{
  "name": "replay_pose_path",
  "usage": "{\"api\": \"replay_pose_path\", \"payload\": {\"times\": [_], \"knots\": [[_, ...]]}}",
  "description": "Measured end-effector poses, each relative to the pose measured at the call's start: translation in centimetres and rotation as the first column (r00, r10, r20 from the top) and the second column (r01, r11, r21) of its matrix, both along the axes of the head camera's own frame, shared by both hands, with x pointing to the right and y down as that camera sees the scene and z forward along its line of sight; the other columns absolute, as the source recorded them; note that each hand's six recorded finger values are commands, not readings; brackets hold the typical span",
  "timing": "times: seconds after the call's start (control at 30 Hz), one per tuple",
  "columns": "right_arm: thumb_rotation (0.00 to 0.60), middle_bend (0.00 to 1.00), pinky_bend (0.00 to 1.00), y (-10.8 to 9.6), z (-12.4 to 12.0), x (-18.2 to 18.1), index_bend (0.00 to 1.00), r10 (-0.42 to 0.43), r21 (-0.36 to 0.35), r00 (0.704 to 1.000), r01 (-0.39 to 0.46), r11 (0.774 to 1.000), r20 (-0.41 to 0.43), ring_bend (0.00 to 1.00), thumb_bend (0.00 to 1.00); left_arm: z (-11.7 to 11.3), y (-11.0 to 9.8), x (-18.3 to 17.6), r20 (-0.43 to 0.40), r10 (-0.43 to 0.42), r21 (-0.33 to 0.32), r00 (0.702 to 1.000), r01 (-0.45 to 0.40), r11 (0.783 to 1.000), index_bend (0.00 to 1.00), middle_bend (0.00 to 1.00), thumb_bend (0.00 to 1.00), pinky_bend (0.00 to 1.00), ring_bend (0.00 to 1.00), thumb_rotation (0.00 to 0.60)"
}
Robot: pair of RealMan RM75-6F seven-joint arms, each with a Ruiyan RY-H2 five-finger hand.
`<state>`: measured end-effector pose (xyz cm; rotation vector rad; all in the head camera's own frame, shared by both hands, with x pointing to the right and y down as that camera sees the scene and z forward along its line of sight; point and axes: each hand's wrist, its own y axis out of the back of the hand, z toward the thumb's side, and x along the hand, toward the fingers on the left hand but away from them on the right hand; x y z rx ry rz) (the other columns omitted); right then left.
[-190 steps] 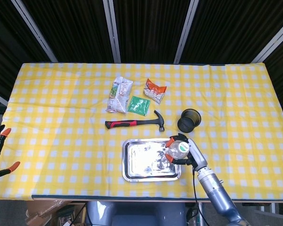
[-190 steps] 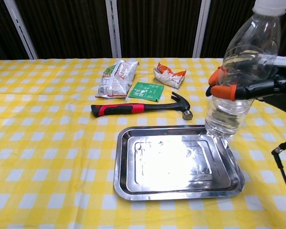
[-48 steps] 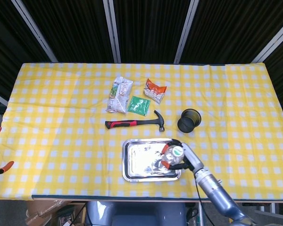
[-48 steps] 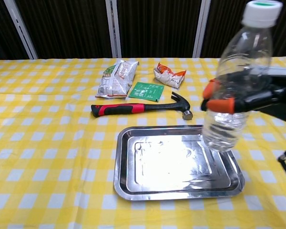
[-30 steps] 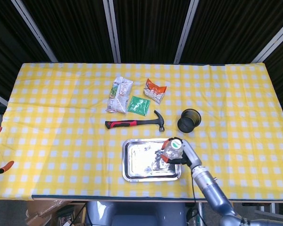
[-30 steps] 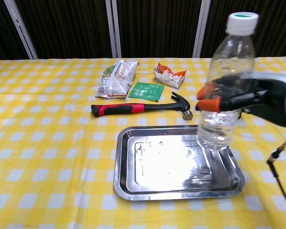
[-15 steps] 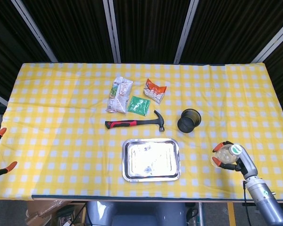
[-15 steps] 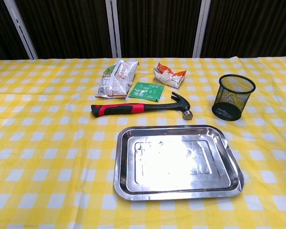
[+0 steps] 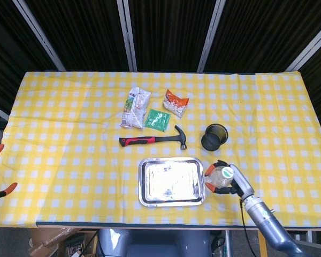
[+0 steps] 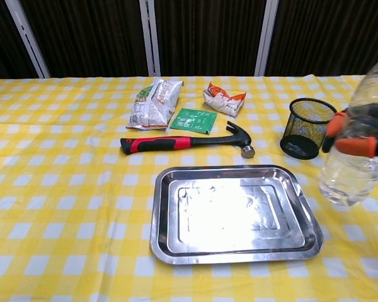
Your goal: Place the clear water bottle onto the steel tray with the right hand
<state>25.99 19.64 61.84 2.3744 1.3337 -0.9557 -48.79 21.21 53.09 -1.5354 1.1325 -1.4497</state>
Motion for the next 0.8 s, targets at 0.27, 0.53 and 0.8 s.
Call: {"api": "replay_pose_path", "payload": {"times": [0.27,0.53,0.8], "knots": [[0.600,0.68,0.00,0.1,1.2,-8.0,0.88,-0.085,-0.006,0.995,0.086,0.996,0.052,0.31,1.00,-0.2,-0.2,-0.3,-0.005,-0.006,0.006,1.000,0.006,1.000,0.05,0.00,0.19,0.00,0.00,0.600],[0.600,0.68,0.00,0.9,2.9,-13.5,0.88,-0.084,-0.052,0.994,0.088,0.995,0.076,0.31,1.00,-0.1,-0.1,-0.2,-0.005,0.000,0.000,1.000,0.000,1.000,0.05,0.00,0.19,0.00,0.00,0.600],[0.600,0.68,0.00,-0.5,4.0,-13.2,0.88,-0.015,0.001,0.999,0.015,1.000,0.037,0.31,1.00,0.0,-0.2,-0.4,0.001,-0.005,-0.001,1.000,0.005,1.000,0.05,0.00,0.19,0.00,0.00,0.600]]}}
